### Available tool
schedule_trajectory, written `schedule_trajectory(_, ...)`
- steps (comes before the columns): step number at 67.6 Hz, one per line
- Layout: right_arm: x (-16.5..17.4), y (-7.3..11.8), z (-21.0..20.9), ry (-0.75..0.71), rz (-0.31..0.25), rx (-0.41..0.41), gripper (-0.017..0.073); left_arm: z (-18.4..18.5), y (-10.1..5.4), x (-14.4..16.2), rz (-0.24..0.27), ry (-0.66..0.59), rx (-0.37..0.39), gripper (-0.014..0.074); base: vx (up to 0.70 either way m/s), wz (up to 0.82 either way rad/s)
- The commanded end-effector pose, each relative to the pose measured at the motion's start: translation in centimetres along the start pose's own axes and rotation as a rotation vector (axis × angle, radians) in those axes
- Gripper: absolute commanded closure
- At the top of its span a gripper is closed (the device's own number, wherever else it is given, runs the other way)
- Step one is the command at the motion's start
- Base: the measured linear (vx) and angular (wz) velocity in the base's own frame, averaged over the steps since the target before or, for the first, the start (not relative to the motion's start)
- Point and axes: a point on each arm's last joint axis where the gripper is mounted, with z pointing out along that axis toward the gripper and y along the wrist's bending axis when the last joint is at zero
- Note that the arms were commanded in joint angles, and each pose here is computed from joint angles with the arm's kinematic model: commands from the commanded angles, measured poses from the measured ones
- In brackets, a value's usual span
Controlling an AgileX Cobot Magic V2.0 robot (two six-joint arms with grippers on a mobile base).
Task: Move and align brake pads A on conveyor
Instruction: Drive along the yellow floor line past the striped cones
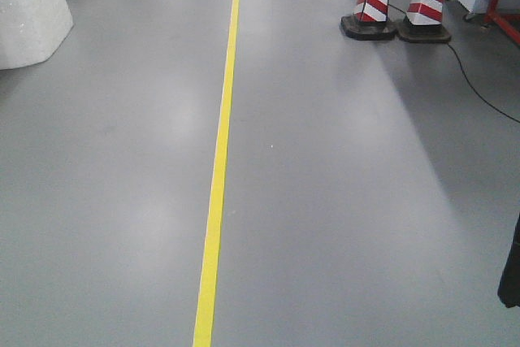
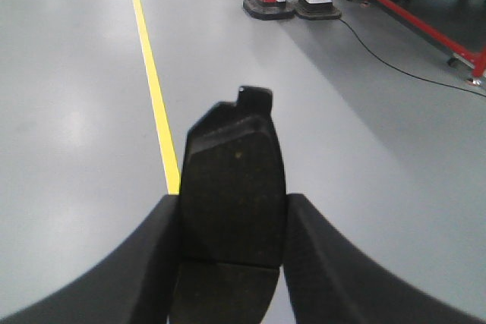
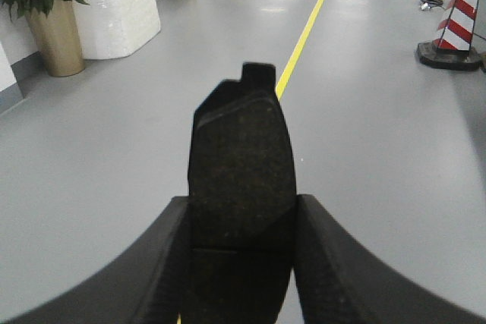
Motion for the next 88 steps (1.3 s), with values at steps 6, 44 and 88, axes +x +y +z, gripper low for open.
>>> schedule_trajectory(6,-1.8,0.16,-0.37,-0.118,-0.016,-0.016,0.0564,-0.33,-0.34,-1.6,0.007,-0.103,0.031,0.06,0.68,0.03)
schedule_trajectory(44,-1.8,0.16,-0.37,-0.117,-0.016,-0.016,0.0564,-0.33,-0.34,-1.6,0.007,-0.103,0.031,0.06,0.71,-0.1)
schedule_trajectory(88,-1.8,0.16,-0.37,-0.118,-0.016,-0.016,0.0564,-0.33,-0.34,-1.6,0.007,-0.103,0.031,0.06,0.75,-0.03)
